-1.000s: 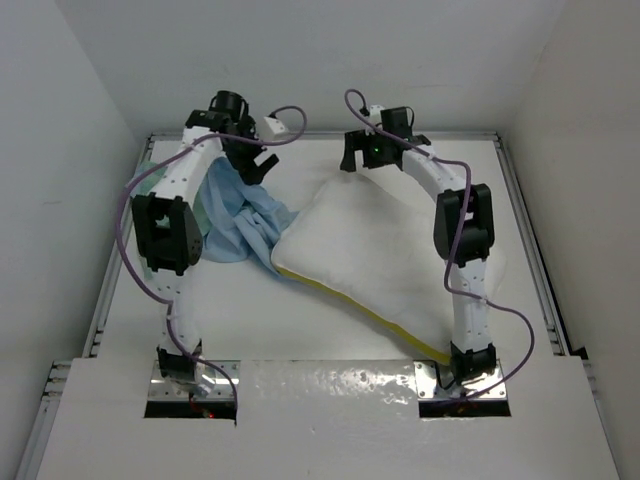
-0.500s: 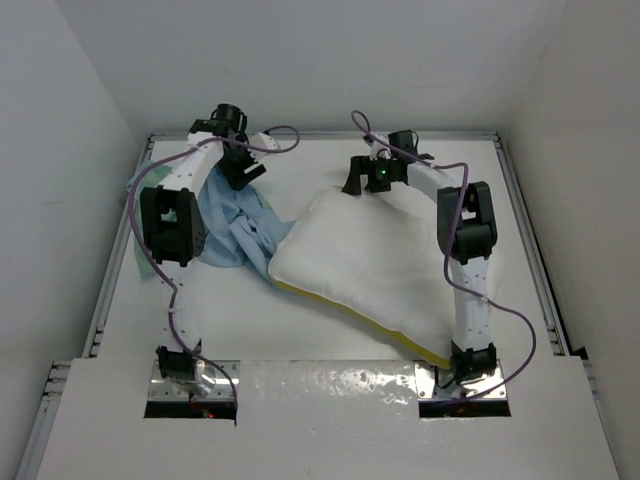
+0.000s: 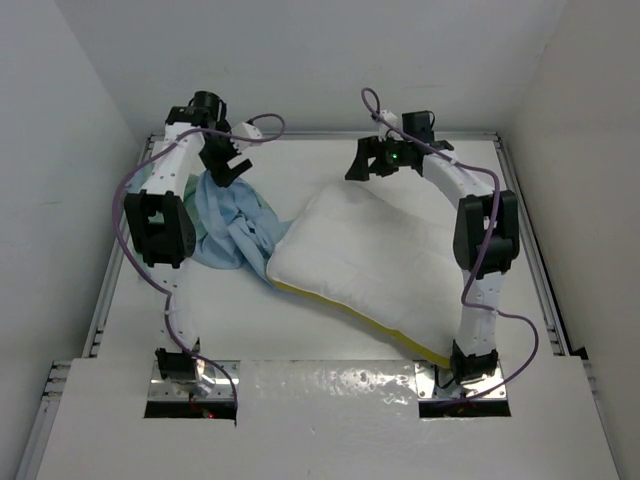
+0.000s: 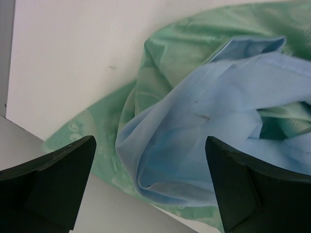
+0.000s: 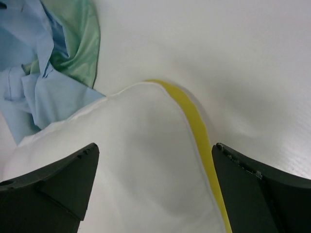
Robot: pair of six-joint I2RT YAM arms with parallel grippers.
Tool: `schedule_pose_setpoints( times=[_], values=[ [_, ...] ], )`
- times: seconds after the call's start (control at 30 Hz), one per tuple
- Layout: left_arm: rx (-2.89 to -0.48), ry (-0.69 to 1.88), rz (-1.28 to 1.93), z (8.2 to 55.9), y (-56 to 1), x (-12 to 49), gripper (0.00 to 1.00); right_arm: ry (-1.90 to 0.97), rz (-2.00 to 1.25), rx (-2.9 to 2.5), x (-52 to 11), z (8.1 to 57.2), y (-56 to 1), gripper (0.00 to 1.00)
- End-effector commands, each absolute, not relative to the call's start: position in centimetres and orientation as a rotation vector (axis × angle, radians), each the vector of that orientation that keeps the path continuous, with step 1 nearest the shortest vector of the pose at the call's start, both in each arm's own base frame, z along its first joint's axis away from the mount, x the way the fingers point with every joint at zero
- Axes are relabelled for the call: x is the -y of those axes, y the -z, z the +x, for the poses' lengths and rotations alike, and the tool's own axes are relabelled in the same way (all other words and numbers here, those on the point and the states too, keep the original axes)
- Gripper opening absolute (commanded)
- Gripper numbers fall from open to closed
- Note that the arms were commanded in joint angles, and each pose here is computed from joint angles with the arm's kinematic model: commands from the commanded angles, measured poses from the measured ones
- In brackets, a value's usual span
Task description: Put the pillow into the pillowcase
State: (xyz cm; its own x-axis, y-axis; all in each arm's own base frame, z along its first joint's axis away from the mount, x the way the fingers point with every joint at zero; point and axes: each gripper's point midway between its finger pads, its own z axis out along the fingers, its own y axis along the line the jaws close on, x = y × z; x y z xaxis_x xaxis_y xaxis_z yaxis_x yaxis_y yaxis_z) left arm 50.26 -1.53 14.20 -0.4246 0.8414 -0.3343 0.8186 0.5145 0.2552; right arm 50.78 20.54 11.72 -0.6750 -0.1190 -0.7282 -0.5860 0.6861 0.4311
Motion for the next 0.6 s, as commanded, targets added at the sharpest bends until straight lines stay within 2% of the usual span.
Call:
schedule_pose_setpoints(
  times=[0.0,0.1,0.17,0.2,0.27,0.3,0.33,0.37,0.43,0.47,0.57],
  values=[
    [-2.404,-0.079,1.356,49.7,-12.9,0.3,0.94,-0.876,-0.600,-2.225,-20.1,48.6,-11.5,0.98],
    [-2.396,-0.137,1.272,51.5,-11.9,0.0,0.88,-0.888,-0.583,-2.283,-19.9,48.2,-9.0,0.98],
    [-2.374,-0.181,1.209,53.1,-11.5,0.0,0.75,-0.858,-0.563,-2.344,-19.5,48.4,-6.6,0.98],
    [-2.364,-0.188,1.201,53.6,-11.5,0.2,0.59,-0.840,-0.545,-2.368,-19.3,48.6,-5.8,0.98],
    [-2.351,-0.176,1.183,54.1,-12.3,0.8,0.34,-0.832,-0.518,-2.405,-19.2,48.8,-4.2,0.99],
    [-2.352,-0.130,1.163,53.8,-12.7,1.5,0.10,-0.844,-0.501,-2.411,-19.5,48.7,-4.0,0.96],
    [-2.338,-0.110,1.149,53.9,-13.4,1.9,0.01,-0.856,-0.503,-2.408,-19.8,48.6,-3.9,0.87],
    [-2.322,-0.094,1.111,53.6,-14.8,2.2,0.00,-0.884,-0.519,-2.400,-20.6,48.2,-4.1,0.58],
    [-2.263,-0.037,1.082,52.9,-17.5,3.3,0.00,-0.942,-0.558,-2.374,-21.8,47.4,-5.1,0.26],
    [-2.252,-0.011,1.053,52.5,-18.3,3.7,0.00,-0.958,-0.563,-2.354,-22.0,47.2,-6.3,0.00],
    [-2.185,0.101,0.985,51.0,-21.1,5.5,0.00,-1.011,-0.613,-2.250,-22.4,45.6,-10.8,0.00]
  ],
)
